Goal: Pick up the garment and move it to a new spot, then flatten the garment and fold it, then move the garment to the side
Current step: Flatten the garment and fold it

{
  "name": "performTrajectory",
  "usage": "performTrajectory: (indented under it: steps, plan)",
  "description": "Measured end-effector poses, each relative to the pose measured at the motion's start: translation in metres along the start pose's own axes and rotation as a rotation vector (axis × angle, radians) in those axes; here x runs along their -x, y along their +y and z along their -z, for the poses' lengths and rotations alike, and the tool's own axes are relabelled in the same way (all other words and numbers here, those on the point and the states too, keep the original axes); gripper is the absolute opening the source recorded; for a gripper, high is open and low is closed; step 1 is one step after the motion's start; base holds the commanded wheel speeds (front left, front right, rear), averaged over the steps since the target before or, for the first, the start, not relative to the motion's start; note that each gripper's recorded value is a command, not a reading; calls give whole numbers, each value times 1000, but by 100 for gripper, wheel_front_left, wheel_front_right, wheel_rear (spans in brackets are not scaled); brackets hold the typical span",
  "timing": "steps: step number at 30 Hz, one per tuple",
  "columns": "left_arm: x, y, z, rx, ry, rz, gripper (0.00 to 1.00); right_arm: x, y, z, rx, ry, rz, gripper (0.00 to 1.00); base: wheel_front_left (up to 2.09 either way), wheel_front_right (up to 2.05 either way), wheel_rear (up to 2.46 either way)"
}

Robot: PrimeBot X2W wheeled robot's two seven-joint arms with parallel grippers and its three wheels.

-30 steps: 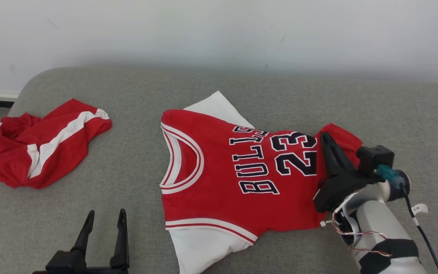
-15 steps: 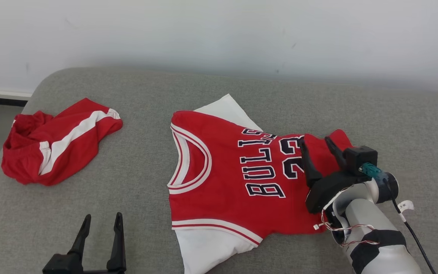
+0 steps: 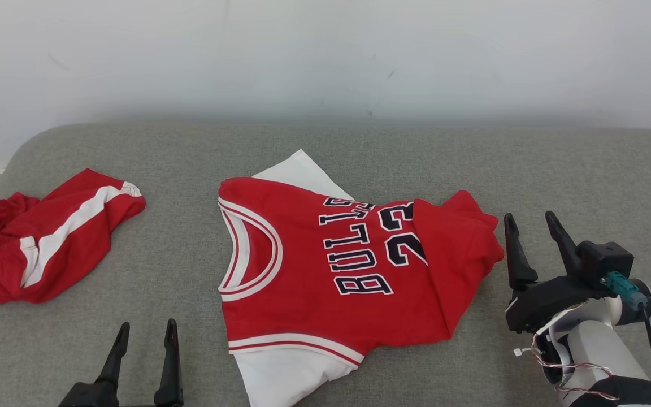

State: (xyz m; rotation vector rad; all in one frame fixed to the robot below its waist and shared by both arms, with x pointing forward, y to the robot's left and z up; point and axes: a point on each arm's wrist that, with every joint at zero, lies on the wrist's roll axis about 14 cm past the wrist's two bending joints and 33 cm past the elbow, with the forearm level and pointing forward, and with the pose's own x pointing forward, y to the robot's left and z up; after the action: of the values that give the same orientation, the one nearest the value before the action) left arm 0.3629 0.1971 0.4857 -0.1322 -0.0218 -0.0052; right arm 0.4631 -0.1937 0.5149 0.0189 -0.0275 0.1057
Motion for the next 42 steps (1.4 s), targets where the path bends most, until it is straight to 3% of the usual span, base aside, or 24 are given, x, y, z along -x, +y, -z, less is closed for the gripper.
performTrajectory:
  steps: [10,21,22,23,30,35,42]
  plan:
    - [1,0,4,-2,12,-1,100,-15,6,9,7,49,-20,100,0,0,0]
    - [5,14,9,-4,30,-45,100,-30,17,56,-3,241,-40,98,0,0,0]
    - [5,15,9,-4,31,-49,100,-31,19,60,-7,255,-42,38,0,0,0]
    - [5,17,9,-3,32,-53,100,-31,21,63,-11,263,-44,0,0,0,0]
    - [4,19,11,-3,36,-59,100,-31,20,62,-26,240,-36,0,0,0,0]
    - [0,10,11,3,33,-32,100,-29,6,24,-38,98,-6,0,0,0,0]
    - [-4,-5,14,13,41,10,100,16,-20,12,-49,5,69,0,0,0,0]
